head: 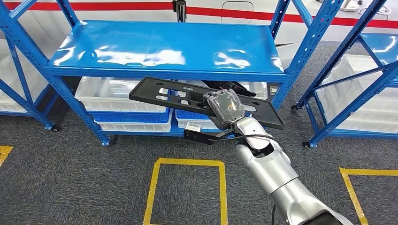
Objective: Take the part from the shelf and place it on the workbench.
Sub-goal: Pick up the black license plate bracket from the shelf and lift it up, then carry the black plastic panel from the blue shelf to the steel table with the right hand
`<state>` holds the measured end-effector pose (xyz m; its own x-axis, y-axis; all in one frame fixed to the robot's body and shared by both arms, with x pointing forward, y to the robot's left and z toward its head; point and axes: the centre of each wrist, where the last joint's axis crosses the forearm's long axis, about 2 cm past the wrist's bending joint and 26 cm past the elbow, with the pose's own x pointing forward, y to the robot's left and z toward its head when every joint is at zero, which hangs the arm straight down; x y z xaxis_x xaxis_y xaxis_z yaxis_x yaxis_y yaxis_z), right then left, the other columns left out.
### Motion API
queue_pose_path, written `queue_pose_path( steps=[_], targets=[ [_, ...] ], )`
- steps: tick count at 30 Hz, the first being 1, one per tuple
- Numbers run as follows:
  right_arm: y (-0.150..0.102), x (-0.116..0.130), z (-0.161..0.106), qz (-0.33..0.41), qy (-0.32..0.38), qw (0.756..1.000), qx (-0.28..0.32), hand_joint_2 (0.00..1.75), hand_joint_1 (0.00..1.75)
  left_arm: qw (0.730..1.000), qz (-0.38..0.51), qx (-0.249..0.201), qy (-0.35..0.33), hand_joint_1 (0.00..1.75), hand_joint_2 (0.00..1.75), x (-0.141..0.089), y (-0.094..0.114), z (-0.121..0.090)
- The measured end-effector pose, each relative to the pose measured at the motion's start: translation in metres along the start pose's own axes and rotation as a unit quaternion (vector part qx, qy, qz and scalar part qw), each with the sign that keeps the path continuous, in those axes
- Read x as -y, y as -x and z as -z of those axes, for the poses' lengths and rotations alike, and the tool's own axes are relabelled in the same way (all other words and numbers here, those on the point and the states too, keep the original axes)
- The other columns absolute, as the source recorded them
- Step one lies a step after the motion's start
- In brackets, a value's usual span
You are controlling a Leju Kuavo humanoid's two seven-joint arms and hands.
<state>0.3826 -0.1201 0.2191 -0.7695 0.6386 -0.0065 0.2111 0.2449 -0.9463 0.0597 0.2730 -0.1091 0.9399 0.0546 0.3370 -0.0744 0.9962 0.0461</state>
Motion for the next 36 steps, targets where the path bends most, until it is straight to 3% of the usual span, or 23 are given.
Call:
queue_pose_path(
  steps=[36],
  targets=[
    [-0.021,0.0,0.013,0.012,0.002,1.0,0.006,1.75,1.75,1.0,-0.015,0.007,-0.001,0.0,1.75,0.001,0.001,0.0]
  ],
)
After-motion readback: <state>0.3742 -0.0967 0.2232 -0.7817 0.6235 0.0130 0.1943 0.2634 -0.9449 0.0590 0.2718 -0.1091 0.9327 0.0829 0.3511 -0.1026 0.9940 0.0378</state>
